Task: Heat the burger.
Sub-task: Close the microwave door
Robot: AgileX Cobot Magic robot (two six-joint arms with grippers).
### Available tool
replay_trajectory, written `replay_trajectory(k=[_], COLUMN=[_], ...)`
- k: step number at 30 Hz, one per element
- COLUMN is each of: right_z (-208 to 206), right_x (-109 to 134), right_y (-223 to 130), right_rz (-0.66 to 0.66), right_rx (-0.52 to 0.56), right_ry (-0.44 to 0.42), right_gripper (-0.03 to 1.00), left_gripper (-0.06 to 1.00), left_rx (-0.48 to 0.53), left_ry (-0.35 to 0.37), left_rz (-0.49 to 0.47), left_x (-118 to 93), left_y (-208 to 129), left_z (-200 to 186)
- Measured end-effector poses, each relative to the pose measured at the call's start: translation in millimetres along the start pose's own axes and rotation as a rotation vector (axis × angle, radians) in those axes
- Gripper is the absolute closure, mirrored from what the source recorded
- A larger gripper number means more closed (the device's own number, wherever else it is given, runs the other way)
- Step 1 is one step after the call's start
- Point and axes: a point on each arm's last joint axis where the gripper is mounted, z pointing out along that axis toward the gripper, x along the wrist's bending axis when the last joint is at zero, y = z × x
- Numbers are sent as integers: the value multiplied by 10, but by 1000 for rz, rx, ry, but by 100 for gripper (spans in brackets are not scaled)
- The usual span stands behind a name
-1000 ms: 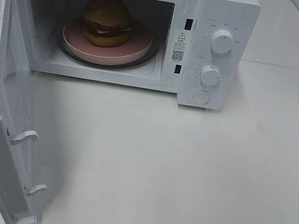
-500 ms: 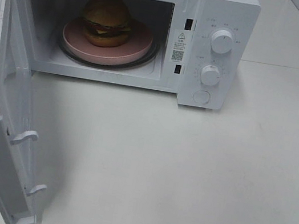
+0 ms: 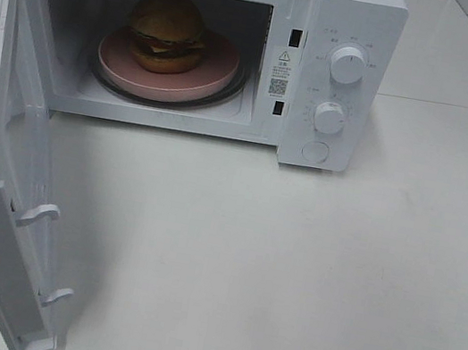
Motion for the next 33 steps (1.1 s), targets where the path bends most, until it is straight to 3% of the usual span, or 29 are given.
replay_trajectory(k=[4,12,15,17,18,19,21,22,23,24,33], right_z=[0,0,0,0,0,0,0,0,0,0,0], right_x=[0,0,0,0,0,0,0,0,0,0,0], right_y=[0,0,0,0,0,0,0,0,0,0,0], right_rz=[0,0,0,0,0,0,0,0,0,0,0], right_rx=[0,0,0,0,0,0,0,0,0,0,0], right_ry=[0,0,0,0,0,0,0,0,0,0,0], right_gripper=[23,23,23,23,23,23,23,23,23,23,23], left_gripper=[17,31,49,53,63,63,79,79,89,92,94], left_rx=[-71,-114,-135,-129,-115,-115,-104,-104,-106,-111,-219], left_ry=[-22,-22,-22,-21,-20,-20,-17,-17,-16,-16,-14], left_rz=[-13,16,18,18,16,16,15,15,14,15,10], left_x=[-24,-32,-34,-33,-32,-32,-31,-31,-30,-29,-14], left_y=[123,244,298,303,308,308,326,326,342,350,349], left_z=[56,141,223,257,331,331,433,433,510,549,846])
